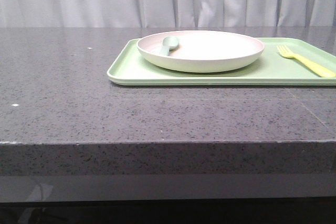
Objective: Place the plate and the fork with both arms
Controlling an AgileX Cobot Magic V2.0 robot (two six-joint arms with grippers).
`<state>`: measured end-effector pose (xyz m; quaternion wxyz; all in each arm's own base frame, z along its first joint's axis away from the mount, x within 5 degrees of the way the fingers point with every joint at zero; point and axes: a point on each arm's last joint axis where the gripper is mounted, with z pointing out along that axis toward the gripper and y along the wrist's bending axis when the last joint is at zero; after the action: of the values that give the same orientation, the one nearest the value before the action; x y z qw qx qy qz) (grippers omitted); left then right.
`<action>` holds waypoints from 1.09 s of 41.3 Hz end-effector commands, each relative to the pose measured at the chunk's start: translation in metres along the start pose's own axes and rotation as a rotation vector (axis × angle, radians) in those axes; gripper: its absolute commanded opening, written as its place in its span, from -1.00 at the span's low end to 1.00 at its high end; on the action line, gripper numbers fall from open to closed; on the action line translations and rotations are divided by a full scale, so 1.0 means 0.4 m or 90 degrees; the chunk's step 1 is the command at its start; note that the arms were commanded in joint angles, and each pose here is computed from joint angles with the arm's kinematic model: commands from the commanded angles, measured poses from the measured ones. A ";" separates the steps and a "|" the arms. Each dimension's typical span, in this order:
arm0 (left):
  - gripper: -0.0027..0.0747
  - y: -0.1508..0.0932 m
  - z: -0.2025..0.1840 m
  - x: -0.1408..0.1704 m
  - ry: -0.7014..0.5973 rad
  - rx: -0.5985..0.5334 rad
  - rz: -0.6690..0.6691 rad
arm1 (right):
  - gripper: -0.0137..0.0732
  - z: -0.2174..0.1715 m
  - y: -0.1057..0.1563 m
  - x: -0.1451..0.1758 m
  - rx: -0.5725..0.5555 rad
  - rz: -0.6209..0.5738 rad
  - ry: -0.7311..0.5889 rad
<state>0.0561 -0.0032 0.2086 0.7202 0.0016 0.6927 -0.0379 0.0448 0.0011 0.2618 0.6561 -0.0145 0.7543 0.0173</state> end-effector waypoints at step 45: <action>-0.98 0.001 -0.005 -0.013 -0.064 -0.001 -0.008 | -0.89 0.038 -0.004 0.113 0.015 0.055 -0.203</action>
<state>0.0561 -0.0032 0.2086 0.7202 0.0016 0.6927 -0.0379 0.0567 0.0007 0.2044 0.7282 0.0297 0.6836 0.0401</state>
